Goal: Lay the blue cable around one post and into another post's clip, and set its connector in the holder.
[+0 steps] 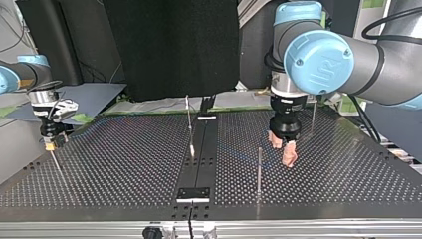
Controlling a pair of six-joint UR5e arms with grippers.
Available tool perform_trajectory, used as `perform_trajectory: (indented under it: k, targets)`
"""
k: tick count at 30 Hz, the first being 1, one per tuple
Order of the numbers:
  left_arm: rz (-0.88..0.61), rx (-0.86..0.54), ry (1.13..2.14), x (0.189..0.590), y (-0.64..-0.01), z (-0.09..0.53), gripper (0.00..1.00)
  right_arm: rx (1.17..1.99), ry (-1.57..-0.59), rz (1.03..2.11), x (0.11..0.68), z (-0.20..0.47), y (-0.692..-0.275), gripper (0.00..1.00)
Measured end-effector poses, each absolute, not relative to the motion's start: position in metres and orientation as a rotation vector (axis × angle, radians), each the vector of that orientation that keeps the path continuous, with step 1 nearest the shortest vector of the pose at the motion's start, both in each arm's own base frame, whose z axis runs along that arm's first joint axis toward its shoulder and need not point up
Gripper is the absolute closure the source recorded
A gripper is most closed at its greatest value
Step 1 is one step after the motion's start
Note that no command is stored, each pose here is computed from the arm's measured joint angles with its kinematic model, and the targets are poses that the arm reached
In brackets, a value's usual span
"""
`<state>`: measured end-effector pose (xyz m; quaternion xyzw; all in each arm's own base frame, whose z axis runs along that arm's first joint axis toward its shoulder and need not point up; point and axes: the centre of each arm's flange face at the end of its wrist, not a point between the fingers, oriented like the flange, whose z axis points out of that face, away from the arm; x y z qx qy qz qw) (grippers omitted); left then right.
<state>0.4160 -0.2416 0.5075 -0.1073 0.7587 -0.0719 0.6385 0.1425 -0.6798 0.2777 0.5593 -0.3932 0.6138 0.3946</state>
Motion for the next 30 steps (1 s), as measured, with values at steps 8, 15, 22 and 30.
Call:
perform_trajectory:
  k: [8, 15, 22, 30]
  targets:
    - [-0.111, -0.185, 1.736, 0.416, -0.241, 0.507, 0.00, 1.419, -0.998, 1.556, 0.143, 0.278, -0.680, 0.00]
    - [-0.072, -0.124, 1.738, 0.417, -0.242, 0.507, 0.00, 1.421, -0.998, 1.555, 0.143, 0.277, -0.680, 0.00]
    - [-0.075, -0.049, 1.712, 0.420, -0.248, 0.510, 0.00, 1.421, -0.998, 1.554, 0.142, 0.277, -0.680, 0.00]
    - [-0.086, 0.061, 1.701, 0.421, -0.256, 0.511, 0.00, 1.421, -0.998, 1.554, 0.143, 0.278, -0.680, 0.00]
